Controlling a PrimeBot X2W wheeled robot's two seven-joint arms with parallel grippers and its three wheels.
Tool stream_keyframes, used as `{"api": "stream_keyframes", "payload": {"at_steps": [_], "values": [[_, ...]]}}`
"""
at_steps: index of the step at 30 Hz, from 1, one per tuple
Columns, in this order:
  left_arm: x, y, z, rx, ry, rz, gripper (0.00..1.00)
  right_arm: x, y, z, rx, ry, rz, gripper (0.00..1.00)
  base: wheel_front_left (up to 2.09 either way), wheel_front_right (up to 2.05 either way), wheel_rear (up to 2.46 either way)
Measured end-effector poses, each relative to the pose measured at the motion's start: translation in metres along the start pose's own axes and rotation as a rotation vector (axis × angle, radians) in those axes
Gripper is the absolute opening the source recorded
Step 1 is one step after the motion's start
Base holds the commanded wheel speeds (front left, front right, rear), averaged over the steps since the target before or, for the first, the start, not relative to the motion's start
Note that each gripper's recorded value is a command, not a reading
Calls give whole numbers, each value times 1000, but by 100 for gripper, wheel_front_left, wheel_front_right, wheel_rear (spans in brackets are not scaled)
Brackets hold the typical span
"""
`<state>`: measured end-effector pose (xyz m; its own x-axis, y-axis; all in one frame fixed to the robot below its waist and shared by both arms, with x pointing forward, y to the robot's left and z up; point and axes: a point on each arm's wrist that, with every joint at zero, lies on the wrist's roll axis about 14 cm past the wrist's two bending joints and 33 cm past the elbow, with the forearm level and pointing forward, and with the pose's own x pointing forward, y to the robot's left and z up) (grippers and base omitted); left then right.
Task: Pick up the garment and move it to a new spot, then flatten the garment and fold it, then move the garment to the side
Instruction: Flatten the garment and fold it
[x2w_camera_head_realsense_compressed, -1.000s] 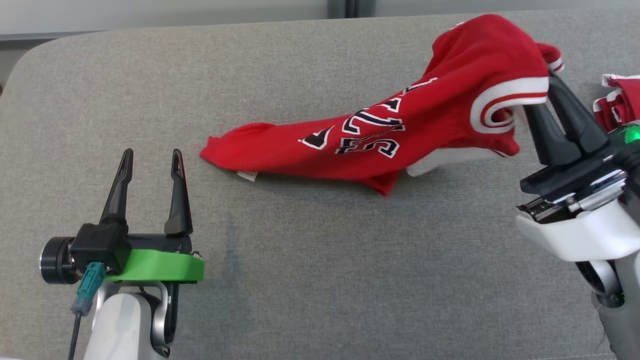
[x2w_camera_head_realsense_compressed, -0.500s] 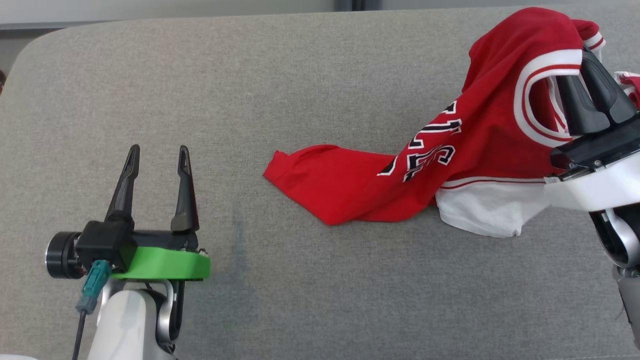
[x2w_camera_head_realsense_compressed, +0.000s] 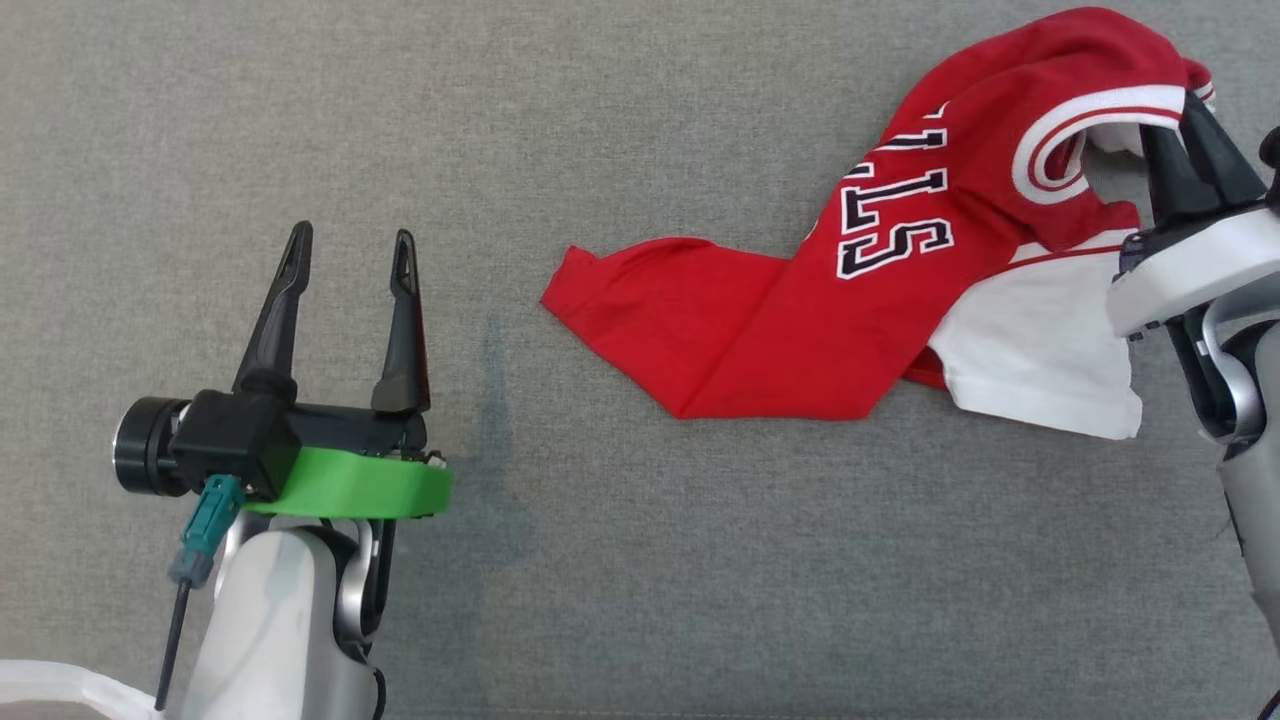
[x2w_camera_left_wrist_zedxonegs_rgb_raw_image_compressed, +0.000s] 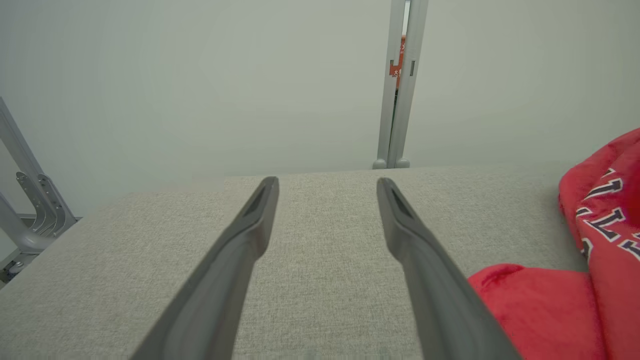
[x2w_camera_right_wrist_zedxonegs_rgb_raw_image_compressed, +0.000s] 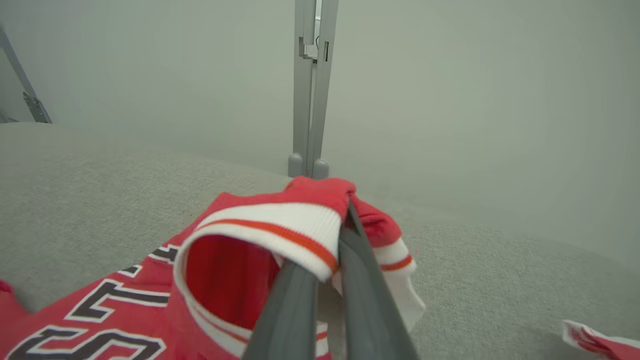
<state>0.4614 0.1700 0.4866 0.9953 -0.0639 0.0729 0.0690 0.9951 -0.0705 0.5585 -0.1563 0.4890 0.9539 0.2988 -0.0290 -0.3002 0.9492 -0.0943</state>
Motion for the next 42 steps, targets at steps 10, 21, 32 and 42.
{"api": "stream_keyframes", "payload": {"at_steps": [10,21,32,42], "values": [[-4,4,-5,13,20,11,100,-8,5,-8,36,-71,-44,100,0,0,0],[-25,1,5,28,18,5,100,-79,29,33,88,-185,-72,100,0,0,0],[-47,-4,11,29,18,-5,100,-137,43,46,145,-174,-121,100,0,0,0],[-50,-10,13,27,13,-23,100,-149,39,53,143,-184,-148,100,0,0,0]]}}
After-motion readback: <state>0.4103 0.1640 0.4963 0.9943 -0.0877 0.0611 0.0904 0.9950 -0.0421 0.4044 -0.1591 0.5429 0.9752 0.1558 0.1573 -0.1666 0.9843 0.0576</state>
